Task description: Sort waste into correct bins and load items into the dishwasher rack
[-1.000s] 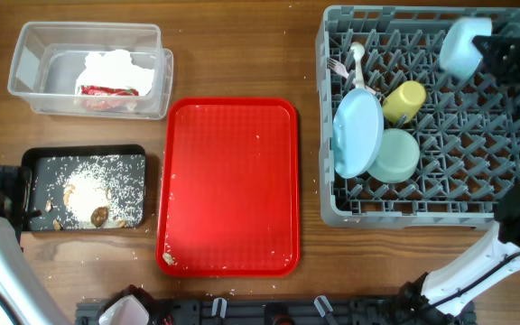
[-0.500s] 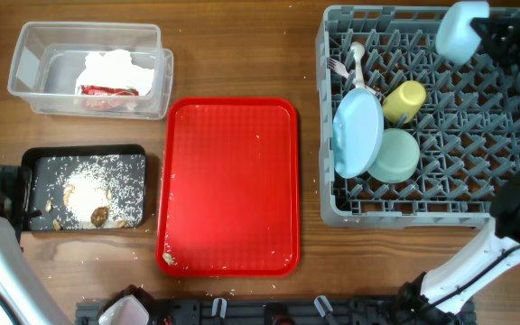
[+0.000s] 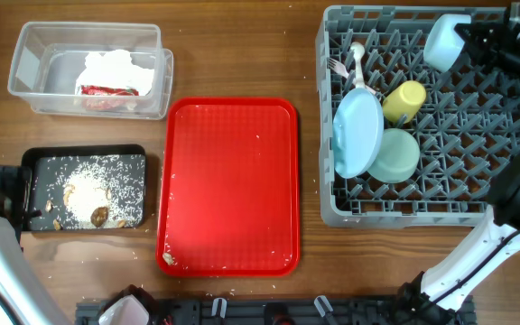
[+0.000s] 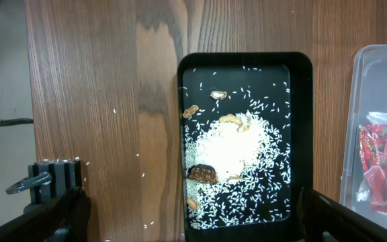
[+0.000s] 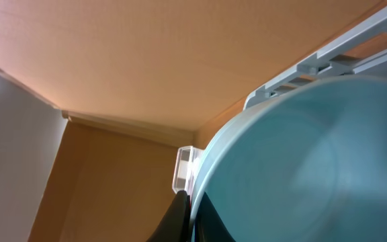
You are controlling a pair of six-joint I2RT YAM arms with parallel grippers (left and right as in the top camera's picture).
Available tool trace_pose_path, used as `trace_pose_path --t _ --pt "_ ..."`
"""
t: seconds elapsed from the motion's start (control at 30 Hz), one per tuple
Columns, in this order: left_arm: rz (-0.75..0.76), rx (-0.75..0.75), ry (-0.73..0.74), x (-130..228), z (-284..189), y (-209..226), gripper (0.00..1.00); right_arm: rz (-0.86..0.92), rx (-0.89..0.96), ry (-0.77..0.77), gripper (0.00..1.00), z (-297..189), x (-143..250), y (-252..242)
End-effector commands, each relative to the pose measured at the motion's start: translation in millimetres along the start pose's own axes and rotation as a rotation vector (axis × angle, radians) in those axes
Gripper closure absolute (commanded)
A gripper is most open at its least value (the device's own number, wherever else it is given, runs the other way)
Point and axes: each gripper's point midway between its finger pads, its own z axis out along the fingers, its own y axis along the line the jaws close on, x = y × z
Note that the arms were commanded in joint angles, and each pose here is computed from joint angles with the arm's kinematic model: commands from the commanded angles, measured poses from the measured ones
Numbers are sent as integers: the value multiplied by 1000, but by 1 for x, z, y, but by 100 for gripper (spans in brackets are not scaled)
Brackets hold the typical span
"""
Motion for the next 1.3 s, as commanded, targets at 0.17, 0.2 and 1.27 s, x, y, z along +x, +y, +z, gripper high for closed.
trace_pose_path --t 0.17,0.2,1.27 --pt "1 5 -5 -2 -2 1 0 44 -8 4 96 10 -5 -19" --pt "1 5 -5 -2 -2 1 0 34 -26 13 96 10 -6 -14" --pt "1 5 -5 -2 -2 1 0 129 64 -174 84 -25 -43 -15"
